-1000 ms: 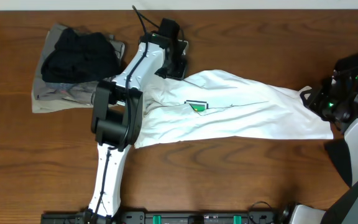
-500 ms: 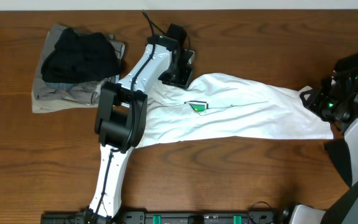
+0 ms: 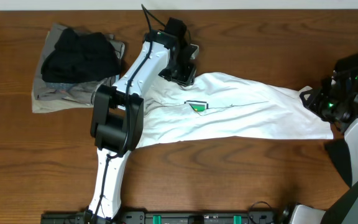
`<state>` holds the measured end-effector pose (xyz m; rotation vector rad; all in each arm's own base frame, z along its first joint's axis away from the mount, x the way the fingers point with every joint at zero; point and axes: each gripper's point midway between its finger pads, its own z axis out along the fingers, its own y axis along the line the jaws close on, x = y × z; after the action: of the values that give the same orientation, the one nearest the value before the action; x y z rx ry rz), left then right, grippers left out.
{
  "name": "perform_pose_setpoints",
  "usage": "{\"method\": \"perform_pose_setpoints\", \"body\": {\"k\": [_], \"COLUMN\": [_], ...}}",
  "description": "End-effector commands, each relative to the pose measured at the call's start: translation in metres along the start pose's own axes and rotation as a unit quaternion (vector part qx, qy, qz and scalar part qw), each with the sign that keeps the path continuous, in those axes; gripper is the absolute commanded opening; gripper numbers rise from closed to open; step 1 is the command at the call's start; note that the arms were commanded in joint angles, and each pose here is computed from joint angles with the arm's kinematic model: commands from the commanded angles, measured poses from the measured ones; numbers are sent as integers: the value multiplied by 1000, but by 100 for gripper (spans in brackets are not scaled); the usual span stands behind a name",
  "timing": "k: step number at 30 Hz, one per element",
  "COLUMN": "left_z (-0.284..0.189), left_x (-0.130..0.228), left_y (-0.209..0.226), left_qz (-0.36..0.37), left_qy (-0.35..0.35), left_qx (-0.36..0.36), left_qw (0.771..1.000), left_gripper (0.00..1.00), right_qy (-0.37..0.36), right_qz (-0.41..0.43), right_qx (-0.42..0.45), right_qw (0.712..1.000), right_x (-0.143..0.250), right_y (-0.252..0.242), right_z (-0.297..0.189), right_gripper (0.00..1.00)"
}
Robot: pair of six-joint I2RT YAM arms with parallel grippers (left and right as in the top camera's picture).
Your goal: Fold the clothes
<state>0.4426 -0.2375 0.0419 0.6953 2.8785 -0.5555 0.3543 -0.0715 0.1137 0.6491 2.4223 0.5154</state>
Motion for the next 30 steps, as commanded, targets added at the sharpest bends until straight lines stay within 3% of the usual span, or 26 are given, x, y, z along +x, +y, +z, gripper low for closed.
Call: {"method": "perform_pose_setpoints", "body": {"k": [1,4,14,19,30], "left_z": [-12,-5,24,29,41], "left_x": [-5,-4,-4,-2,6], "left_y": [-11,-8,-4,-10,-10], "left_qz": [30,45,52,58,67], "left_qy": [-14,-15,-16,-11,7], "left_qx": [15,14,14,16,14], "left_qw": [999,999,998,998,998], "left_gripper": [52,55,54,33,28], "right_qy": [-1,-1,2,7,11], "right_qz": [-8,-8,-7,-4,-2], "right_qx": [-2,-2,-2,0,-4], "right_qw": [1000,1000,1000,1000,1000], "right_x": [-1,-1,0,3,5], "right_y": [3,3,3,2,3], "right_z": [-1,-1,-1,-1,-1], "right_gripper": [29,29,28,28,27]}}
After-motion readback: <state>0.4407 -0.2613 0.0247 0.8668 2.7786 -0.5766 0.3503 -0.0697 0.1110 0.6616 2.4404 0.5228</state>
